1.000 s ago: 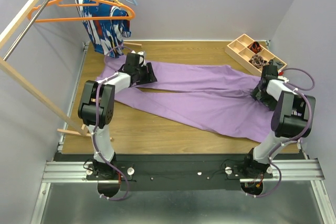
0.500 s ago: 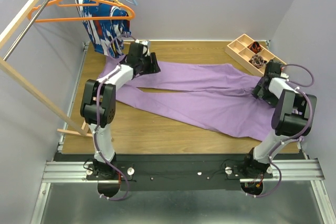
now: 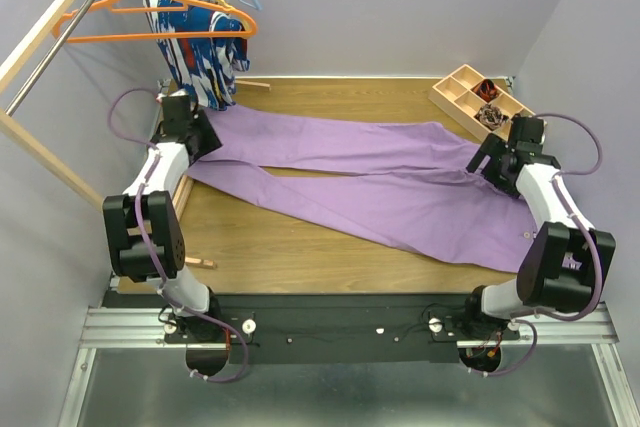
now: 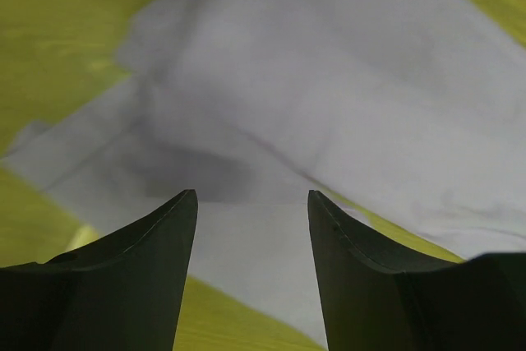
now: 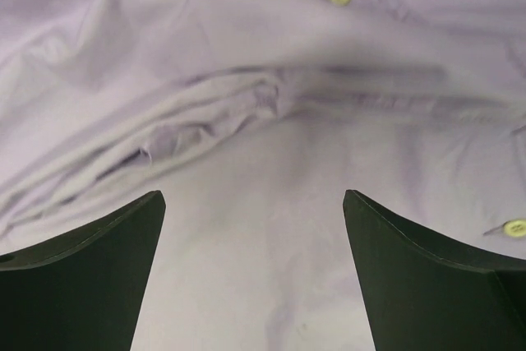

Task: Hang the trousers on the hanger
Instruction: Fold the trousers

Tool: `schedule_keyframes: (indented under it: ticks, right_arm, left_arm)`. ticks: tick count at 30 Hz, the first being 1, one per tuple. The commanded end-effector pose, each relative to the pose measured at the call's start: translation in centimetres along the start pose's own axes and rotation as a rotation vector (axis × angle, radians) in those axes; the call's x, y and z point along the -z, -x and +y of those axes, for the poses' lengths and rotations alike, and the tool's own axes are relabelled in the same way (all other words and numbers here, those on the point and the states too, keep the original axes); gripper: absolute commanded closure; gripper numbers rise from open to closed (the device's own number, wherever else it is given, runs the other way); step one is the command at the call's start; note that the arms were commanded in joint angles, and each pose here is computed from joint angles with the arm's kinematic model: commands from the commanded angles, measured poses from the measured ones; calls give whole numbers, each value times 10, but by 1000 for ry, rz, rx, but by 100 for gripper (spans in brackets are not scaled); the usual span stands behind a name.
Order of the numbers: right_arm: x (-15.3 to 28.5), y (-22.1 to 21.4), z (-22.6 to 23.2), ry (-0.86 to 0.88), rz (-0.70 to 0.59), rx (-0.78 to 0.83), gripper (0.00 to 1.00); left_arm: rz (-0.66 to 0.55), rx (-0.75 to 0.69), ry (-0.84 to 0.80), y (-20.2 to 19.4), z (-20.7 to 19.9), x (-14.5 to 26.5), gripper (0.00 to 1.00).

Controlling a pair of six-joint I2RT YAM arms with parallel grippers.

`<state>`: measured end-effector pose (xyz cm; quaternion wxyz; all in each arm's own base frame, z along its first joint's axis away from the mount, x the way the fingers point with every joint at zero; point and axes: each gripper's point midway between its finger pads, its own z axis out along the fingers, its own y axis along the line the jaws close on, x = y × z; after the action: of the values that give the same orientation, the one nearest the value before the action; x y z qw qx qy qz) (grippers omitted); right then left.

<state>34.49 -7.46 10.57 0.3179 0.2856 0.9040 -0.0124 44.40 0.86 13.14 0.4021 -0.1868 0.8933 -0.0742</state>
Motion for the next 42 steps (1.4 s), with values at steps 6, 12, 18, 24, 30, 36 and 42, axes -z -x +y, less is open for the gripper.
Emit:
schedule_keyframes:
  ticks: [6,12,18,24,30,36,42]
  right_arm:
    - [3,-34,0,43,86,8,2]
    - [3,-32,10,86,98,-14,2]
    - [8,-28,11,91,81,-14,2]
    - [11,-35,13,107,95,-44,2]
    - [14,-45,7,84,102,-69,2]
    - [25,-72,-16,-42,163,-181,1]
    - [62,-86,-60,-240,133,-313,0]
  left_arm:
    - [-25,58,274,15,79,14,36]
    - [19,68,260,0,82,-6,37]
    - [12,94,199,-2,73,-17,40]
    - [31,105,173,-9,70,-28,44]
    - [36,119,109,-13,60,-32,57]
    - [17,142,5,-2,39,-34,100]
    - [-78,166,-57,43,31,-26,100]
